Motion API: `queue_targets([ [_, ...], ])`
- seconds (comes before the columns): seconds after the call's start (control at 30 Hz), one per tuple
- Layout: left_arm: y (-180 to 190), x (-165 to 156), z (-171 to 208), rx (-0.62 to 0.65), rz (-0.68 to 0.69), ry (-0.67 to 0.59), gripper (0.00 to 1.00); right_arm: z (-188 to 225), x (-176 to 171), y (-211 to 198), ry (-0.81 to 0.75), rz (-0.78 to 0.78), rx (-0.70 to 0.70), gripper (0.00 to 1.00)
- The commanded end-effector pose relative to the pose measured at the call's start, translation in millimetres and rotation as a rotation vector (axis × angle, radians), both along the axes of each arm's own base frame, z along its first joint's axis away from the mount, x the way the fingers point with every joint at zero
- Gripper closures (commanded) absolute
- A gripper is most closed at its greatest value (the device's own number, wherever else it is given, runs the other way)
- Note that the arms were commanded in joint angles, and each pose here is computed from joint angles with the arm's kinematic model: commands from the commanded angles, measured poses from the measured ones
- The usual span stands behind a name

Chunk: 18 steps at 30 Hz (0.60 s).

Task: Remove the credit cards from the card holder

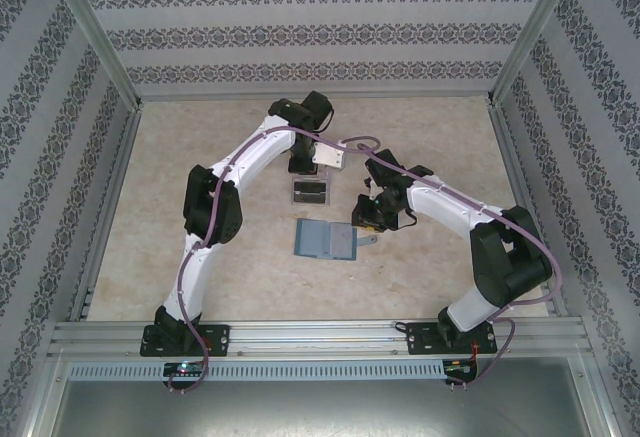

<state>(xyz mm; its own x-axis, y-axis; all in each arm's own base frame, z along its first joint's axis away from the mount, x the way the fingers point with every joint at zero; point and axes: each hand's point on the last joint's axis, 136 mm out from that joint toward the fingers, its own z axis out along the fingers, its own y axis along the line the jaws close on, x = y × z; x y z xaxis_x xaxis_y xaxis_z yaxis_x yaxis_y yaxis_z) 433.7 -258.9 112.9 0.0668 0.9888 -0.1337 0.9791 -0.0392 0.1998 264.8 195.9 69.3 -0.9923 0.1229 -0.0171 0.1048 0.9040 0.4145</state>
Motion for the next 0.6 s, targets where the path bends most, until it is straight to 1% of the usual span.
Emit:
queue_targets([
  [0.0,6.6,4.8,1.6,0.028,0.032,-0.001,0.82,-4.1,-0.4,-3.4,0.013,-0.014,-0.005,0.74],
  [0.07,4.4,8.9,8.6,0.012,0.046,-0.026,0.74,-3.7,-0.5,-4.4,0.011,-0.019,-0.006,0.74],
  [0.13,1.7,13.1,16.1,-0.009,0.061,-0.054,0.7,-3.0,-0.4,-5.1,0.006,-0.019,-0.008,0.74],
  [0.3,-7.5,12.5,38.3,-0.102,0.116,-0.073,0.68,-1.6,0.9,-4.1,-0.002,-0.02,-0.002,0.74],
  [0.37,-12.7,13.1,48.4,-0.161,0.178,-0.082,0.66,-1.3,1.8,-4.6,-0.007,-0.024,-0.003,0.74],
  [0.57,-23.6,18.1,74.8,-0.338,0.435,-0.102,0.66,-2.0,4.8,-3.8,-0.019,-0.038,0.004,0.74],
])
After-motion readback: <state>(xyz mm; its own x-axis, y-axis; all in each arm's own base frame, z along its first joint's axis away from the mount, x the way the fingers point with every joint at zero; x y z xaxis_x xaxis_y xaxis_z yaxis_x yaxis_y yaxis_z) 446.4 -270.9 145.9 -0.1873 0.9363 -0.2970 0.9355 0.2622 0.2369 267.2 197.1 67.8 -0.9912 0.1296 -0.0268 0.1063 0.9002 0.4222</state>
